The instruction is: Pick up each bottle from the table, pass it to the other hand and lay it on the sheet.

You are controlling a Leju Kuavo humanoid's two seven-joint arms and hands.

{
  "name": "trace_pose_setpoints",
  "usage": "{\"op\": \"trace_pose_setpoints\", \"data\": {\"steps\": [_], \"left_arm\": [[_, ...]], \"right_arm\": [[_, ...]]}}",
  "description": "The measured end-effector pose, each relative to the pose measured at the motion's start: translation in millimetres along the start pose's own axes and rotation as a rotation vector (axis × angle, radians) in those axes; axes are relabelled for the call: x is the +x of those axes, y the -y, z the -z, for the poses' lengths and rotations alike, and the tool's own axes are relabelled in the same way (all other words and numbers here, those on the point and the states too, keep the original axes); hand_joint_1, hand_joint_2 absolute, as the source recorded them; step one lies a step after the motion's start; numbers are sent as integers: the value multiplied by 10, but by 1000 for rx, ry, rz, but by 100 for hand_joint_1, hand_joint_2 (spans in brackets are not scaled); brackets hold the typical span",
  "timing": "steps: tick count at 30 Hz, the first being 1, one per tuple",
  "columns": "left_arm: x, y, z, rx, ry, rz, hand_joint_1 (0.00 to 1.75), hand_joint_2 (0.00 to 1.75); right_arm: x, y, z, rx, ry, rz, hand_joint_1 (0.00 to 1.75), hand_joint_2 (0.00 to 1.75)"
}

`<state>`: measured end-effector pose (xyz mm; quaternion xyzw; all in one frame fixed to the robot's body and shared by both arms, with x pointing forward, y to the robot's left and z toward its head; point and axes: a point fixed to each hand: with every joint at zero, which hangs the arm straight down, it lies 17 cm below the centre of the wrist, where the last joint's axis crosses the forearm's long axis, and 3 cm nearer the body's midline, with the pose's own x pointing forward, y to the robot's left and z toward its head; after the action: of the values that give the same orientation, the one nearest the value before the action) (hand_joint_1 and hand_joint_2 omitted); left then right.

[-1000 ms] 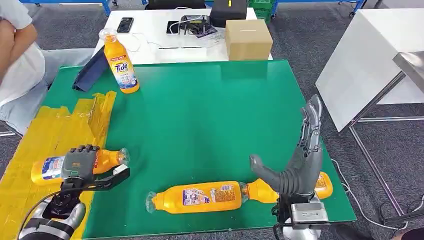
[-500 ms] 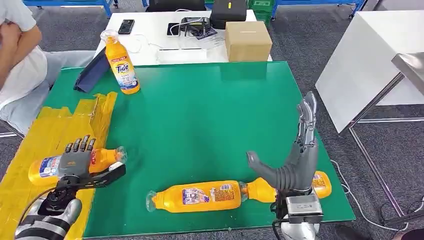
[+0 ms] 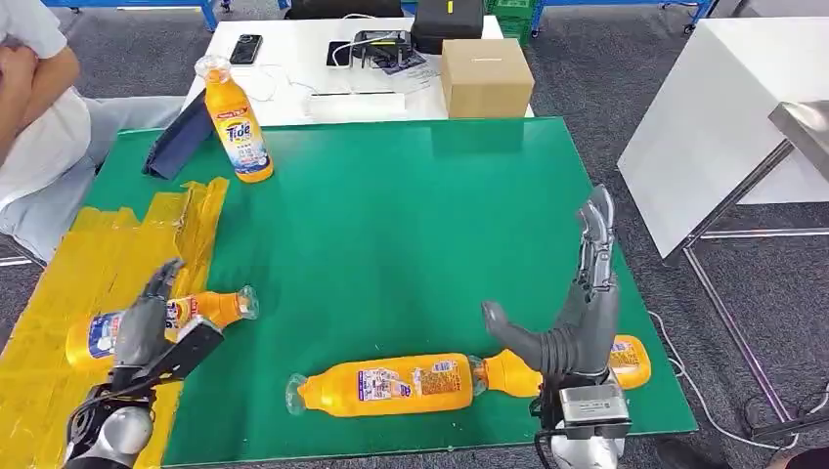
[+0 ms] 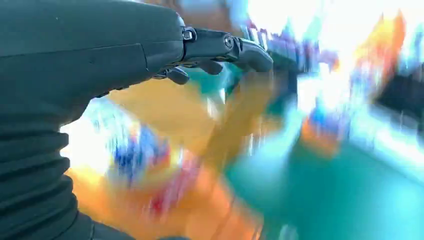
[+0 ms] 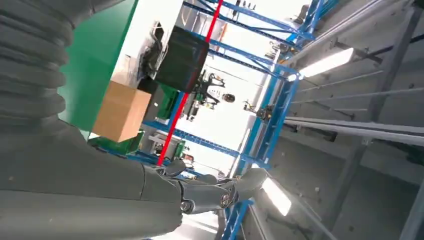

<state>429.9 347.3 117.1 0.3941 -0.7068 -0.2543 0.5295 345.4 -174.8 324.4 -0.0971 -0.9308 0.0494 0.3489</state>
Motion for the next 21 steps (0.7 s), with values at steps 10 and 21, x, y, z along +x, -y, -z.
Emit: {"op": "trace_pose_setpoints", "data": {"steps": [10, 21], "left_arm": [[40, -402, 59, 187, -36, -23, 0, 175], [36, -871, -26, 420, -36, -42, 0, 175]], "right_arm": [[-28, 0, -25, 2, -7, -10, 0, 175], [-120, -24, -53, 19, -34, -85, 0, 175]]}}
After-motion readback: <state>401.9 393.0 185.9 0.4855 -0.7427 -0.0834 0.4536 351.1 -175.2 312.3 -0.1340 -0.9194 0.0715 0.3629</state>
